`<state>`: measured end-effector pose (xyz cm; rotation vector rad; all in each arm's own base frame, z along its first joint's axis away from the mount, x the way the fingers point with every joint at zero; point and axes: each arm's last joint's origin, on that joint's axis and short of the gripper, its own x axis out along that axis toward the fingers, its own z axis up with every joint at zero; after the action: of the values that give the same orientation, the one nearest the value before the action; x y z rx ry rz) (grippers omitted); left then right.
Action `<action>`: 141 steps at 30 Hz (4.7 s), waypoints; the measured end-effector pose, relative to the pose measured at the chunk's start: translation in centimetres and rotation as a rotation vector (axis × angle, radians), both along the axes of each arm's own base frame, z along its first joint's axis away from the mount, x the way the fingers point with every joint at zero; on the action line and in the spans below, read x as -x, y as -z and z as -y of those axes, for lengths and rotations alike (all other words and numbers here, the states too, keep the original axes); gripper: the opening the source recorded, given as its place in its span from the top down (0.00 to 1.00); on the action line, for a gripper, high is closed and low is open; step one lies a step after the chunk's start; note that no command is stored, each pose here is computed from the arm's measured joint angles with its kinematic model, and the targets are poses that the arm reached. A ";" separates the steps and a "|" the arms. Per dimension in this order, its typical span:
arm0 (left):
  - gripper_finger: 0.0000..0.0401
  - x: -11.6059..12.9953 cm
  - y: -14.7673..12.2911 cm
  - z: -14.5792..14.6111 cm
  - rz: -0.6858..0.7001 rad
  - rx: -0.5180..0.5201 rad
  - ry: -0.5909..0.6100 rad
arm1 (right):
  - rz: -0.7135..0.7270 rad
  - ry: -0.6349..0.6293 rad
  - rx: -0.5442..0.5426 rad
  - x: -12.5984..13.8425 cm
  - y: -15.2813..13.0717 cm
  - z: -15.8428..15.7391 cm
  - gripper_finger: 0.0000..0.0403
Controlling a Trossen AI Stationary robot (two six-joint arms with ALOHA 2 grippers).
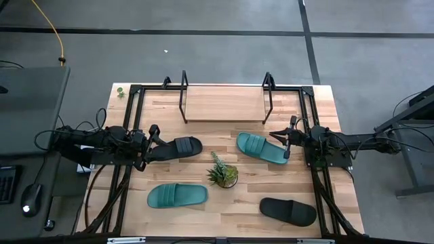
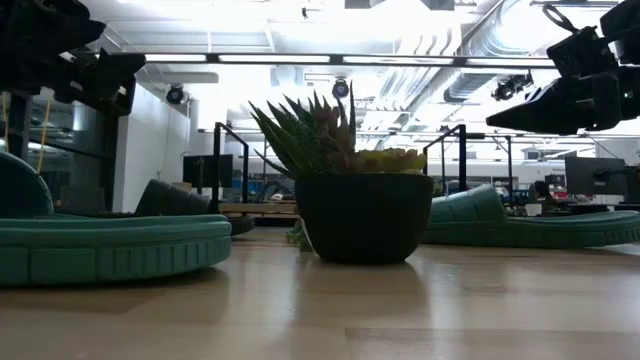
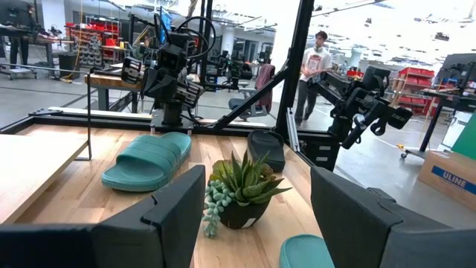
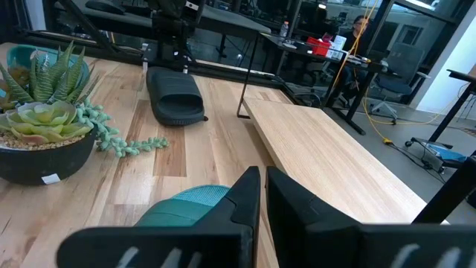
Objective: Pick and place slides into the shelf
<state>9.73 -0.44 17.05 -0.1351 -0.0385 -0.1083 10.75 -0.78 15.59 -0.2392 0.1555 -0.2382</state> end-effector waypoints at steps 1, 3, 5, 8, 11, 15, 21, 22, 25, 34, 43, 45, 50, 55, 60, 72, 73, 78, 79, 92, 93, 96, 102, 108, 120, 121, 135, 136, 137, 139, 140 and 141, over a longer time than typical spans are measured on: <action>0.44 0.0 0.0 0.0 0.000 0.000 0.000 | 0.000 0.000 0.000 0.0 0.0 0.0 0.97; 0.44 0.0 0.0 0.0 0.000 0.000 0.000 | 0.000 0.000 0.000 0.0 0.0 0.0 0.97; 0.44 0.0 0.0 0.0 0.000 0.000 0.000 | 0.000 0.000 0.000 0.0 0.0 0.0 0.97; 0.44 0.0 0.0 0.0 0.000 0.000 0.000 | 0.000 0.000 0.000 0.0 0.0 0.0 0.97; 0.44 0.0 0.0 0.0 0.000 0.000 0.000 | 0.000 0.000 0.000 0.0 0.0 0.0 0.97; 0.44 0.0 0.0 0.0 0.000 0.000 0.000 | 0.000 0.000 0.000 0.0 0.0 0.0 0.97; 0.44 0.0 0.0 0.0 0.000 0.000 0.000 | 0.000 0.000 0.000 0.0 0.0 0.0 0.97; 0.44 0.0 0.0 0.0 0.000 0.000 0.000 | 0.000 0.000 0.000 0.0 0.0 0.0 0.97; 0.44 0.0 0.0 0.0 0.000 0.000 0.000 | 0.000 0.000 0.000 0.0 0.0 0.0 0.97; 0.44 0.0 0.0 0.0 0.000 0.000 0.000 | 0.000 0.000 0.000 0.0 0.0 0.0 0.97; 0.44 0.0 0.0 -0.1 0.001 0.001 -0.026 | 0.000 0.000 0.000 0.0 0.0 0.0 0.97; 0.44 0.0 0.0 -0.1 0.001 0.001 -0.026 | 0.000 0.000 0.000 0.0 0.0 0.0 0.97; 0.44 0.0 0.0 -0.1 0.001 0.001 -0.026 | 0.000 0.000 0.000 0.0 0.0 0.0 0.97; 0.44 0.0 0.0 -0.2 -0.003 0.046 -0.056 | 0.000 0.000 0.000 0.0 0.0 0.0 0.97; 0.44 0.0 0.0 -0.2 -0.009 0.130 -0.057 | 0.000 0.000 0.000 0.0 0.0 0.0 0.97; 0.44 0.0 -0.1 -0.2 -0.012 0.293 -0.048 | 0.000 0.000 0.000 0.0 0.0 0.0 0.97; 0.44 0.0 -0.1 -0.2 -0.013 0.293 -0.048 | 0.000 0.000 0.000 0.0 0.0 0.0 0.97; 0.44 0.0 -0.1 -0.2 -0.013 0.293 -0.048 | 0.006 0.002 -0.022 0.0 0.0 0.0 0.97; 0.44 0.0 -0.1 -0.2 -0.013 0.300 -0.049 | 0.015 0.000 -0.051 0.0 0.0 0.0 0.97; 0.44 0.1 -1.1 -0.6 0.107 0.844 -0.116 | 0.387 0.004 -0.792 -0.1 -1.9 -0.1 0.97; 0.44 0.1 -1.2 -0.6 0.117 0.869 -0.108 | 0.418 -0.002 -0.851 -0.1 -2.1 -0.1 0.97; 0.44 0.2 -1.4 -0.7 0.144 0.894 -0.119 | 0.498 -0.015 -1.004 0.0 -2.6 0.0 0.97; 0.44 0.3 -1.8 -0.9 0.225 0.931 -0.173 | 0.575 -0.021 -1.132 0.1 -3.0 0.0 0.97; 0.44 0.4 -1.8 -1.1 0.261 0.964 -0.230 | 0.627 0.011 -1.259 0.1 -3.0 0.1 0.97; 0.44 0.4 -1.8 -1.3 0.304 1.050 -0.287 | 0.718 0.048 -1.336 0.3 -3.2 0.3 0.97; 0.44 0.5 -1.8 -1.4 0.316 1.058 -0.307 | 0.720 0.047 -1.337 0.3 -3.3 0.3 0.97; 0.44 0.5 -1.8 -1.6 0.343 1.065 -0.359 | 0.803 0.001 -1.365 0.6 -5.2 0.4 0.97; 0.44 0.5 -1.8 -1.6 0.343 1.065 -0.359 | 0.806 -0.001 -1.366 0.6 -5.3 0.4 0.97; 0.44 0.5 -1.8 -1.6 0.343 1.064 -0.359 | 0.811 -0.005 -1.366 0.6 -5.5 0.4 0.97; 0.44 0.5 -1.8 -1.6 0.344 1.065 -0.361 | 0.823 -0.015 -1.367 0.7 -6.0 0.4 0.97; 0.44 0.5 -1.8 -1.6 0.345 1.071 -0.360 | 0.828 -0.020 -1.364 0.7 -6.2 0.4 0.97; 0.44 0.5 -1.8 -1.6 0.348 1.086 -0.357 | 0.832 -0.028 -1.357 0.8 -6.6 0.4 0.97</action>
<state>9.19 1.12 18.84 -1.1883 -0.4689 0.2608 9.94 -1.15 22.17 1.2022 -0.5219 -0.1462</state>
